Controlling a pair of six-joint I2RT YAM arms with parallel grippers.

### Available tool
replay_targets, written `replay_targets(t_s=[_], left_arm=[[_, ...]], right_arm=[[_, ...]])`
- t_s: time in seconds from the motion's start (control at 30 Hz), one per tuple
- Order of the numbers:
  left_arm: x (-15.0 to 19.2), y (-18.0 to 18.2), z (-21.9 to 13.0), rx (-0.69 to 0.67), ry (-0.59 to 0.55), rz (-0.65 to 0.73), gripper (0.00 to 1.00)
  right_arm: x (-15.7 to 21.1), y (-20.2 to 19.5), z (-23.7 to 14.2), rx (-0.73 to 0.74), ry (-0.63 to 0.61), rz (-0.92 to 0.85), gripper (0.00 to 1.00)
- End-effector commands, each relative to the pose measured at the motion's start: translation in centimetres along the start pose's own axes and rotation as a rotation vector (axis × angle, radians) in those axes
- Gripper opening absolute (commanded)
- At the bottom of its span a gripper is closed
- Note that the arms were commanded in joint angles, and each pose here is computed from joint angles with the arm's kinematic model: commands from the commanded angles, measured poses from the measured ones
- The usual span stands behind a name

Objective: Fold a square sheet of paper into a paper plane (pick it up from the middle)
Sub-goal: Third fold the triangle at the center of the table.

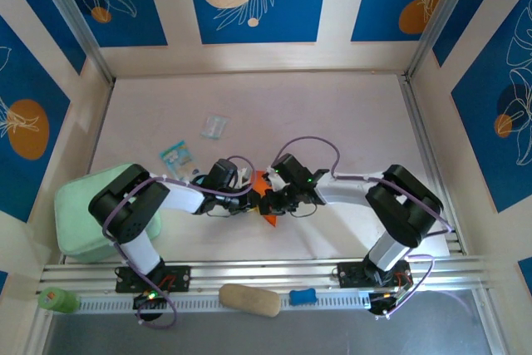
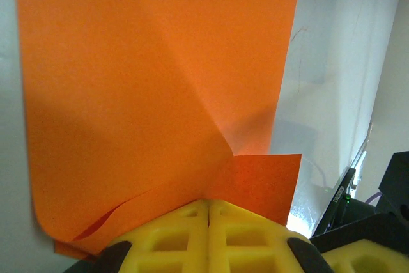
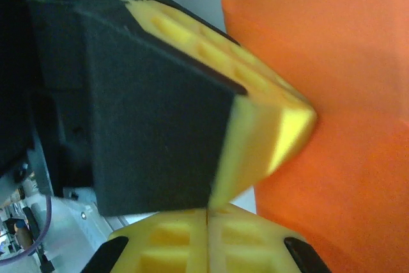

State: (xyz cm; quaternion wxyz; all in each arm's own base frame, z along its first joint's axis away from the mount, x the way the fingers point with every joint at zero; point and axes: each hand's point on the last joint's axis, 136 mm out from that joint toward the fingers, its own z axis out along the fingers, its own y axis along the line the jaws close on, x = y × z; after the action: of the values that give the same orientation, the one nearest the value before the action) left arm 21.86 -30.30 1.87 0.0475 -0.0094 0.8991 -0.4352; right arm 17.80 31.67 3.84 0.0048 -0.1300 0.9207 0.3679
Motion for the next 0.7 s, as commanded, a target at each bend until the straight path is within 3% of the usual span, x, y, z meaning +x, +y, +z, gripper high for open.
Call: replay_targets(t_s=[0.0,0.23,0.67], left_arm=[[1.0,3.3,0.2,-0.122,0.001,-0.052,0.03],[1.0,3.2,0.1,-0.125,0.002,-0.048,0.03],[1.0,3.5,0.2,-0.131,0.002,-0.052,0.03]], right_arm=[[0.7,-0.8,0.9,0.054,0.045,0.003,0.05],[2.5,-3.7,1.4,0.144,0.07,0.049,0.05],[5.5,-5.3,1.0,0.127,0.082,0.102,0.06]])
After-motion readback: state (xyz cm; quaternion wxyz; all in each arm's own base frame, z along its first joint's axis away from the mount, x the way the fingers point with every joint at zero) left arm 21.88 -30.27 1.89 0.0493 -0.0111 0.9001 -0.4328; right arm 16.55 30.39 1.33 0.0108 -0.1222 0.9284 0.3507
